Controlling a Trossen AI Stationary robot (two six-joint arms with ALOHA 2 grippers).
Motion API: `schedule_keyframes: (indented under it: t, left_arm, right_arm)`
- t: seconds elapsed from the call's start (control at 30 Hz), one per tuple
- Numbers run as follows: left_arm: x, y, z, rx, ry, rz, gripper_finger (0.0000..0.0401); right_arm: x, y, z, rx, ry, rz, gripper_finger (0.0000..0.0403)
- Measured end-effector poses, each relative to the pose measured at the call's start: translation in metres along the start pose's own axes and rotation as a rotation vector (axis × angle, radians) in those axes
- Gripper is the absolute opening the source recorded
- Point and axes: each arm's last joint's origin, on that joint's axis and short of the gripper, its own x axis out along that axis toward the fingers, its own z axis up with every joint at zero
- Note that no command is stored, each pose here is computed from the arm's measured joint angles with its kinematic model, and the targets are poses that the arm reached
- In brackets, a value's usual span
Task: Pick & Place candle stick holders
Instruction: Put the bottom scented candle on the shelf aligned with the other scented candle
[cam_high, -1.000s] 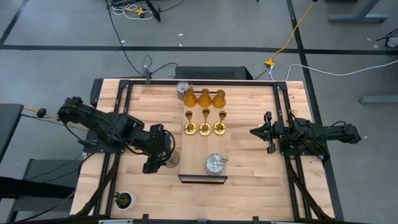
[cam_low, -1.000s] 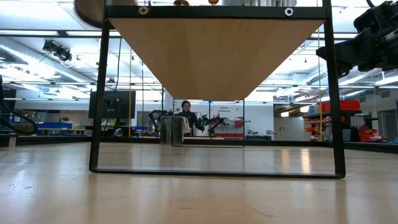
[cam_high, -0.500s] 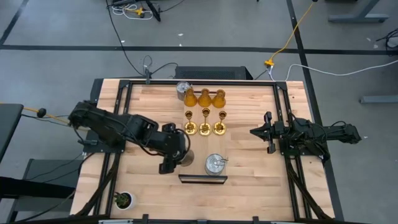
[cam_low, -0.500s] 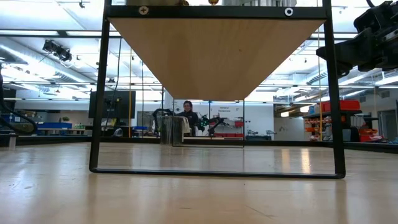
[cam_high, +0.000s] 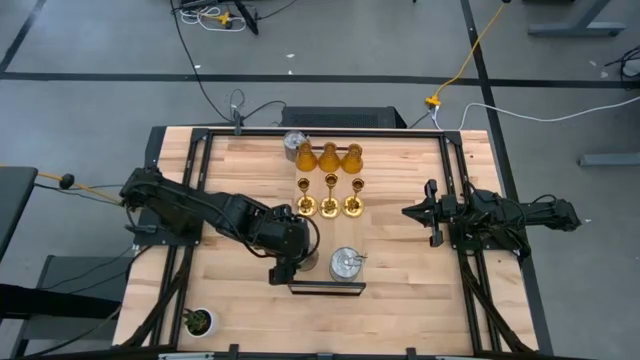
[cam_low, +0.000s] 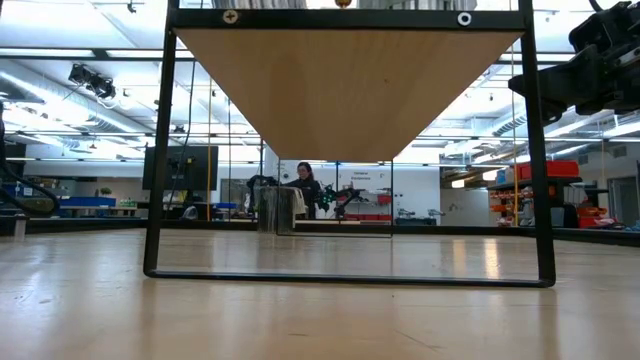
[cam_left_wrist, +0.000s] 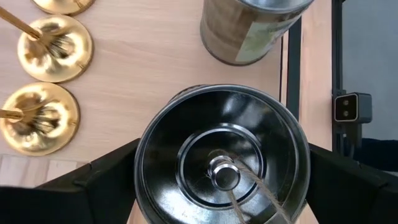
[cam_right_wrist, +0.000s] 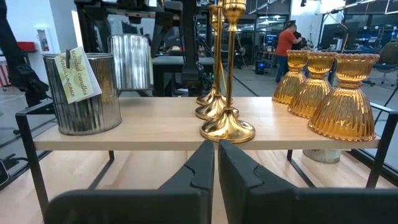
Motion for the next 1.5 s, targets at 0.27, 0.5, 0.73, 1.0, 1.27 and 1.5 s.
schedule_keyframes:
  t: [0.27,0.5,0.73,1.0,1.27,1.5]
  left_arm:
    - [0.011,-0.003,0.002,0.002,0.008,0.009,0.0383]
    - [0.014,-0.004,0.005,-0.002,-0.008,0.001,0.0383]
    - [0.015,-0.003,0.006,-0.006,-0.020,0.002,0.0383]
    - [0.016,-0.004,0.006,-0.006,-0.012,-0.012,0.0383]
    - [0.020,-0.007,0.006,-0.002,0.012,-0.067,0.0383]
    - [0.020,-0.007,0.007,0.027,0.002,-0.068,0.0383]
  right_arm:
    - [0.000,0.000,0.000,0.000,-0.001,0.000,0.0027]
    - [0.000,0.000,0.000,0.000,0.000,0.001,0.0027]
    - [0.000,0.000,0.000,0.000,0.000,0.000,0.0027]
    - [0.000,0.000,0.000,0.000,0.000,0.000,0.0027]
    - [0.000,0.000,0.000,0.000,0.000,0.000,0.0027]
    - [0.000,0.000,0.000,0.000,0.000,0.000,0.0027]
